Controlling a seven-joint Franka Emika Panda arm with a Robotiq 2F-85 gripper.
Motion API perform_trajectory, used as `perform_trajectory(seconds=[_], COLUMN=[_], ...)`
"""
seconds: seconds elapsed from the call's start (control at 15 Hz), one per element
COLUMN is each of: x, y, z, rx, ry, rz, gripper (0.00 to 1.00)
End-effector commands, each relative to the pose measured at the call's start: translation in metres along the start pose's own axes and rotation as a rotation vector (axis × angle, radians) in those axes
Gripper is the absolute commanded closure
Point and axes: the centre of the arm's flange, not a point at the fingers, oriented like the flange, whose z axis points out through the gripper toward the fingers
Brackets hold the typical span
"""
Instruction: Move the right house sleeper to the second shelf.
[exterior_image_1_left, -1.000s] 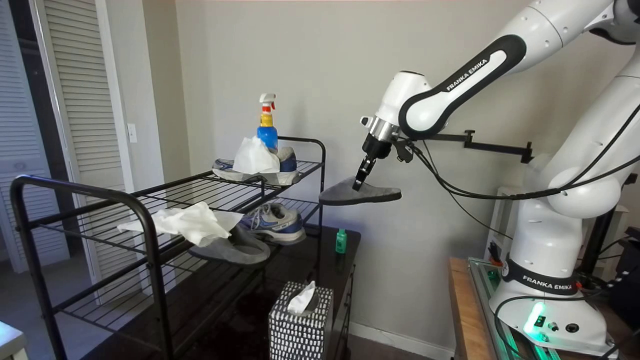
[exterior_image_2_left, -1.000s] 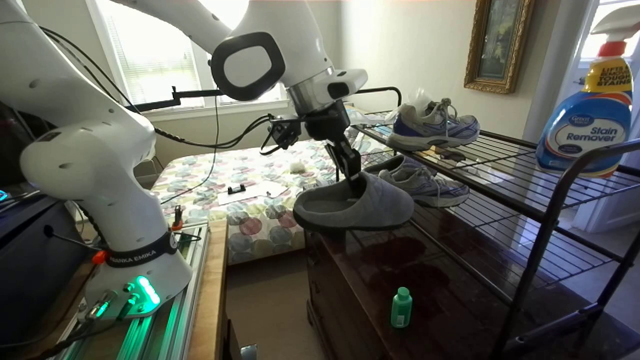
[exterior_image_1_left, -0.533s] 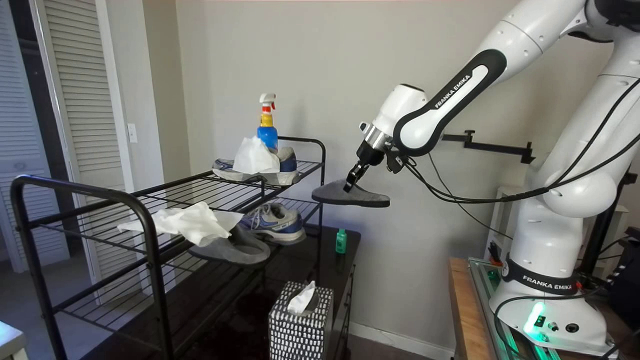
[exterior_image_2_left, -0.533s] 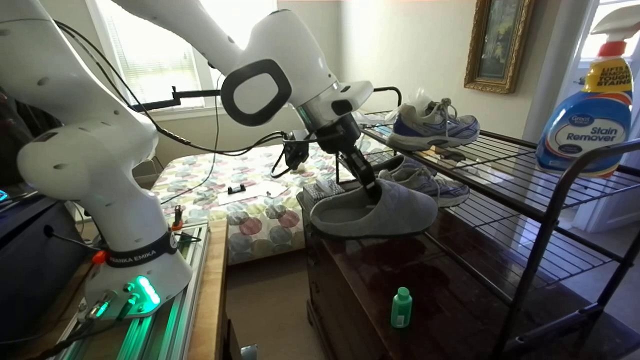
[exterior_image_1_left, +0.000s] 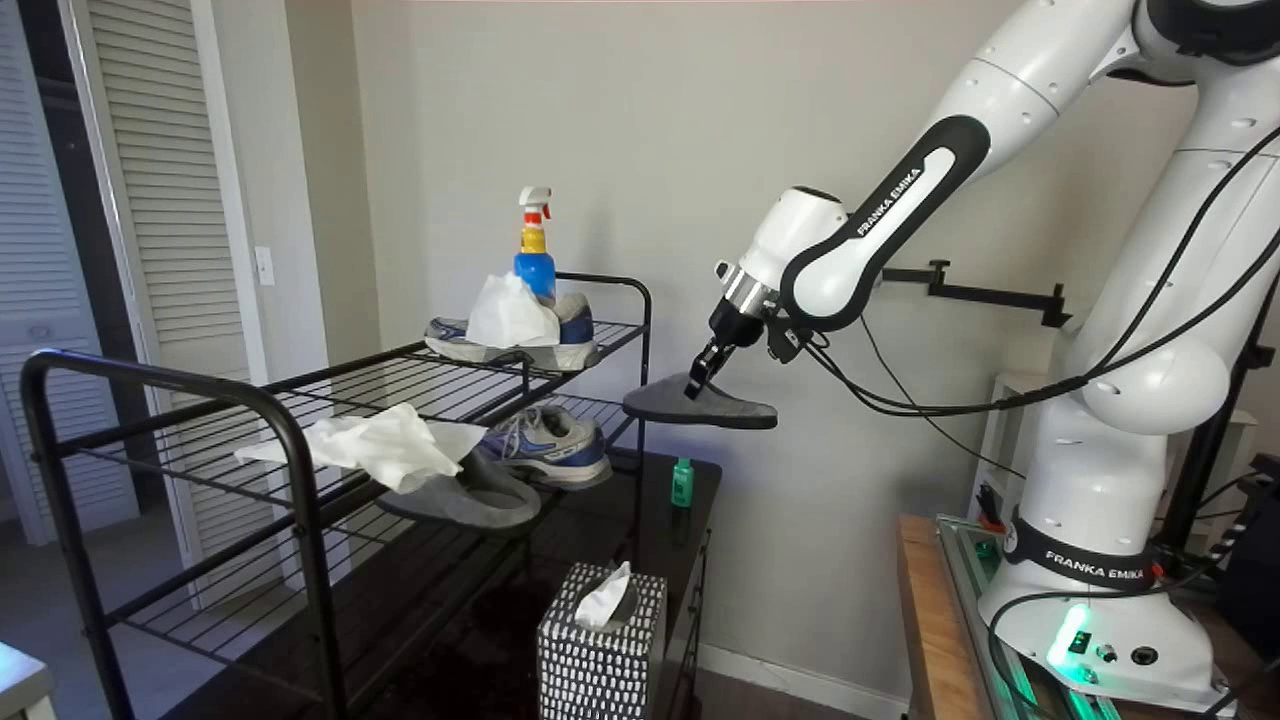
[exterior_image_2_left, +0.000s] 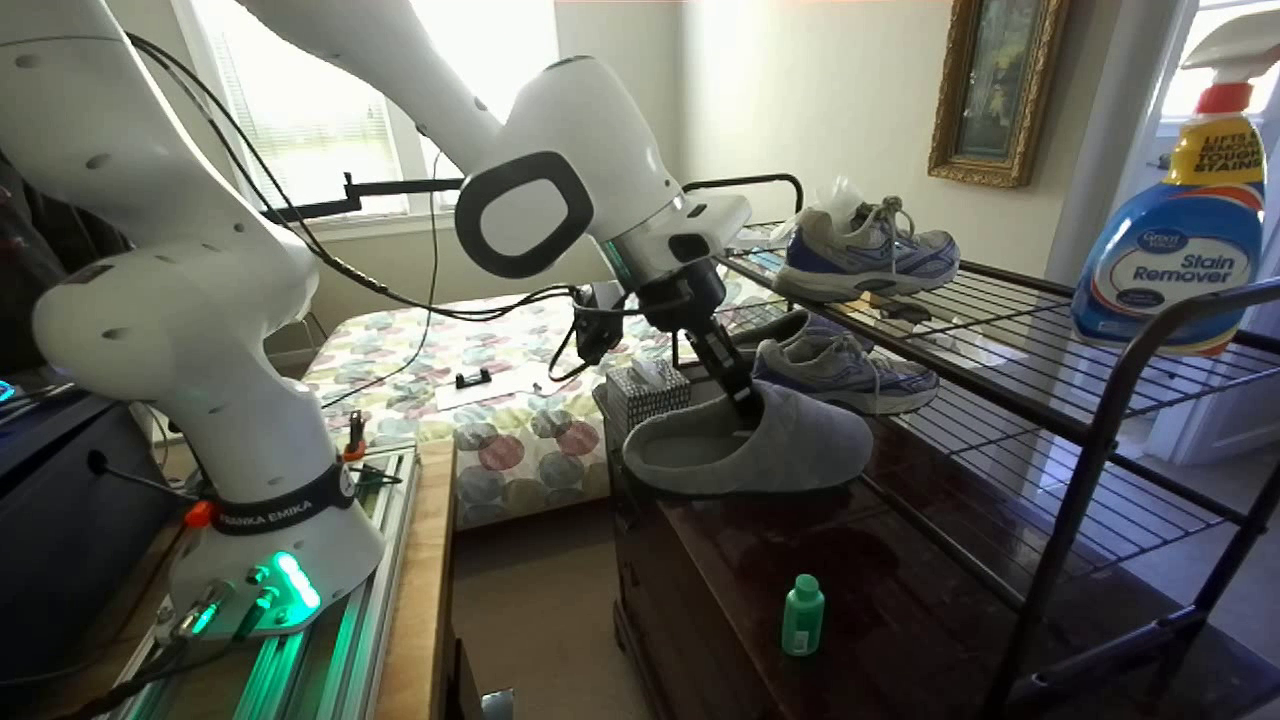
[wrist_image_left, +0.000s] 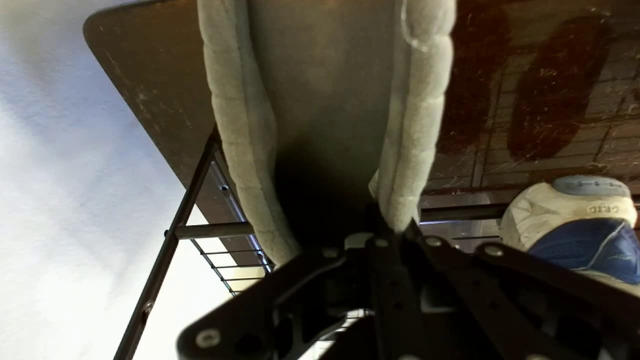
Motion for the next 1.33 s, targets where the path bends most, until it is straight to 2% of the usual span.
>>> perform_trajectory(seconds=[0.0, 0.4, 0.8, 1.0, 1.27], x=[0.003, 0.02, 0.029, 0.025, 0.021], y=[-0.008, -0.016, -0.066, -0.081, -0.08], z=[0.006, 0.01, 0.016, 0.023, 0.031], rx=[-0.03, -0.165, -0.094, -0.1, -0.134], ry=[0.027, 0.152, 0.174, 0.16, 0.136], rz=[0.008, -0.053, -0.138, -0.164, -0.156], gripper=[0.99, 0.99, 0.99, 0.99, 0.99])
